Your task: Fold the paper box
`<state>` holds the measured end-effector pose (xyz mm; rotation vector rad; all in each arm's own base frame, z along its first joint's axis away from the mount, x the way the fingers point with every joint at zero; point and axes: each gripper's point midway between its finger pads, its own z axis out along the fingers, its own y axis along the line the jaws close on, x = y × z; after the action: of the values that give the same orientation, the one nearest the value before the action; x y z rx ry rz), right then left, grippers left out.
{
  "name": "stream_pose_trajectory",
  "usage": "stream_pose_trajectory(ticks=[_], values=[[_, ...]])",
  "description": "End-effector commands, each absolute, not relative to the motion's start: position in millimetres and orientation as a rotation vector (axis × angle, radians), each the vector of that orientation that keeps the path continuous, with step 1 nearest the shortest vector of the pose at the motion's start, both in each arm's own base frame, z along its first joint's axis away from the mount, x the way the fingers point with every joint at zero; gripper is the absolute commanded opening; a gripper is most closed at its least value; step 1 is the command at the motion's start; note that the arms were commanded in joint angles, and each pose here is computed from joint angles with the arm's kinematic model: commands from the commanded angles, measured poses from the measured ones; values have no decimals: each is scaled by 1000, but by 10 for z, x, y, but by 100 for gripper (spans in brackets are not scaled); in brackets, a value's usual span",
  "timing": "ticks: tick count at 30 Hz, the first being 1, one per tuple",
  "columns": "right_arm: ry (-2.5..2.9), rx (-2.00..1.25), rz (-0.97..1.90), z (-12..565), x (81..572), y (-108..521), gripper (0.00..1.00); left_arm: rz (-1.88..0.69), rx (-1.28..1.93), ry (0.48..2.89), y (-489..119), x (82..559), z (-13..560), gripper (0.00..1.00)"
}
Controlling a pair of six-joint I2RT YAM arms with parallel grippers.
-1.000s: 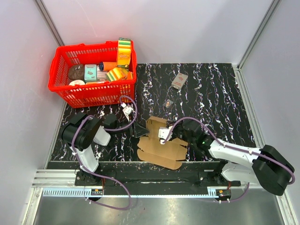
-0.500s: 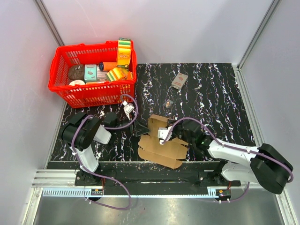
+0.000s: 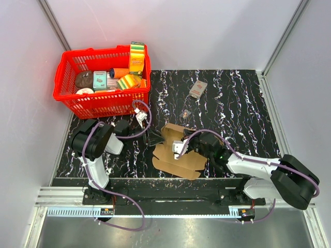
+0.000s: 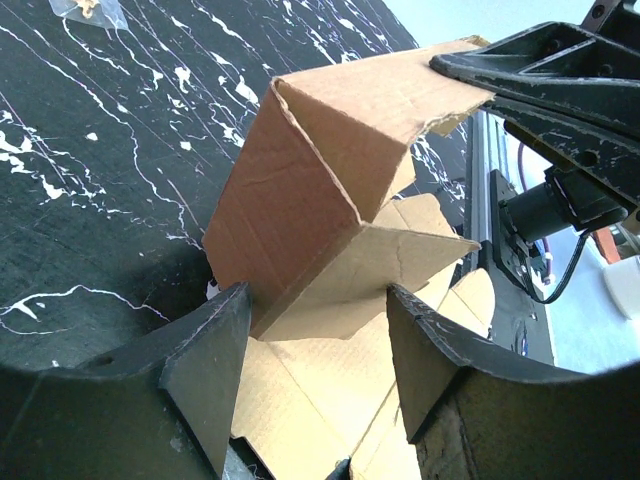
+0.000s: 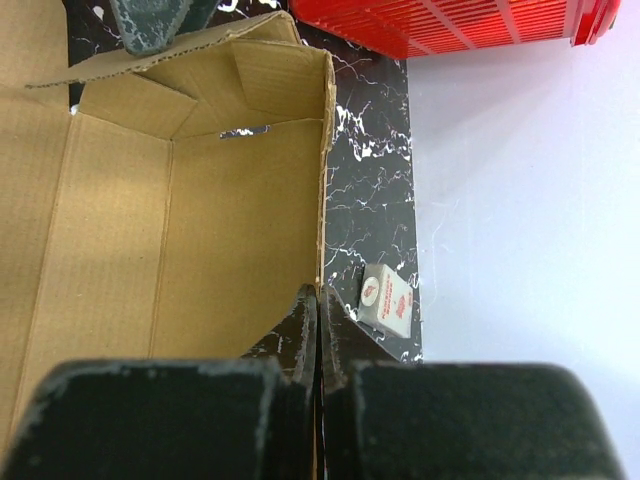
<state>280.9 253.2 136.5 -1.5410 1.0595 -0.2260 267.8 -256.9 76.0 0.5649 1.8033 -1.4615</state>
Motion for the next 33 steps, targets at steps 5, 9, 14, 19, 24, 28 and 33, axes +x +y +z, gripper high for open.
stream_pose_trajectory(ticks=[5, 9, 14, 19, 24, 28, 33], values=[[998, -1507, -284, 1521, 2781, 2654, 0, -1334, 771, 1395, -2561, 2768, 1341, 61], [1009, -1522, -301, 1440, 2738, 2659, 0, -1326, 768, 1395, -2538, 2756, 1340, 61], [1023, -1532, -321, 1366, 2700, 2645, 0, -1321, 770, 1393, -2524, 2745, 1342, 61], [1040, -1524, -308, 1306, 2642, 2670, 0, -1322, 769, 1402, -2518, 2741, 1312, 61], [1050, -1532, -320, 1219, 2606, 2694, 0, -1325, 770, 1409, -2519, 2738, 1286, 61], [1057, -1514, -328, 1214, 2575, 2734, 0, -1326, 773, 1411, -2521, 2726, 1273, 61], [1054, -1491, -366, 1203, 2583, 2749, 0, -1323, 769, 1412, -2516, 2720, 1274, 61]])
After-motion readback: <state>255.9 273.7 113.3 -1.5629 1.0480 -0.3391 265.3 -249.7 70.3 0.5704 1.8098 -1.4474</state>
